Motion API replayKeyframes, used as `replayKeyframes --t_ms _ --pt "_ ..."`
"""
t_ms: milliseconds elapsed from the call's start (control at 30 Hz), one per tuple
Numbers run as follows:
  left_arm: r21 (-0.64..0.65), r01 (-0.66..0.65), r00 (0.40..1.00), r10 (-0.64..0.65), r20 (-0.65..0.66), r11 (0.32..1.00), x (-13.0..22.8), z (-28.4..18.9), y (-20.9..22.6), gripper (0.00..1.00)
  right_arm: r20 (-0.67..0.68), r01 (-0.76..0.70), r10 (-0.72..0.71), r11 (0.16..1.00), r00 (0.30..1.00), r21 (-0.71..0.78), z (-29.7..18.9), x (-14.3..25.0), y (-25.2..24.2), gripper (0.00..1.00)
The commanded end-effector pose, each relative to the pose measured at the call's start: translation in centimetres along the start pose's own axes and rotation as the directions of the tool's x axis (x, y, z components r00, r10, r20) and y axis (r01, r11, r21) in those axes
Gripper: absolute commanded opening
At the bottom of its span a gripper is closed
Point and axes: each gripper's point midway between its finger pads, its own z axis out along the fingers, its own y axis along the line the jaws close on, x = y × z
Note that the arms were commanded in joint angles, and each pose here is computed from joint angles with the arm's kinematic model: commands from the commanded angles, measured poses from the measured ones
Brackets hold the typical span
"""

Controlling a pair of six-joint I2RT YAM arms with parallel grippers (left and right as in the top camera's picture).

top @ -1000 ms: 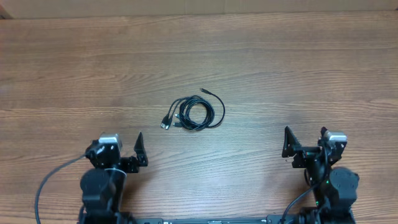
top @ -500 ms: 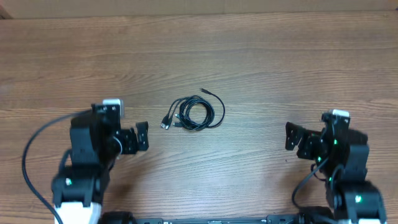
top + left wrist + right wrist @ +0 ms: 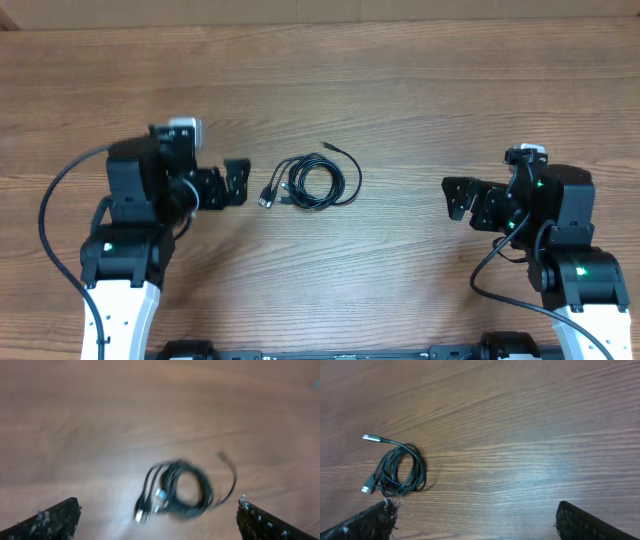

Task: Untangle cables
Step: 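Move the left gripper to the black cable coil and grasp it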

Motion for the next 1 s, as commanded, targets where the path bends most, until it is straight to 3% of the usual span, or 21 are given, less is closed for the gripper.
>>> replayKeyframes --t_ms 0,133,333,633,967 --pt "0.071 -0.020 1.000 0.021 -0.003 0.997 -0.6 1.0 -2.0 1.00 0.031 0.011 -0.010 0.999 0.999 -0.035 -0.6 -1.1 1.0 1.00" --pt "0.063 -0.146 0.986 0.151 -0.074 0.987 1.2 3.9 -3.7 1.00 0.031 0.011 -0.010 0.999 0.999 -0.035 -0.6 -1.1 1.0 1.00" --pt "0.025 -0.367 0.912 0.365 -0.185 0.930 4.9 8.9 -6.0 0.95 0.030 0.011 -0.010 0.999 0.999 -0.034 -0.6 -1.1 1.0 1.00" --pt "0.120 -0.436 0.858 0.452 -0.245 0.892 9.2 14.6 -9.4 0.93 0.023 0.009 -0.008 0.999 1.000 -0.033 -0.6 -0.9 0.9 1.00" --pt "0.173 -0.467 0.782 0.497 -0.375 0.867 15.1 18.0 -9.5 0.88 0.021 0.008 -0.007 0.999 1.000 -0.032 -0.6 -0.8 0.9 1.00"
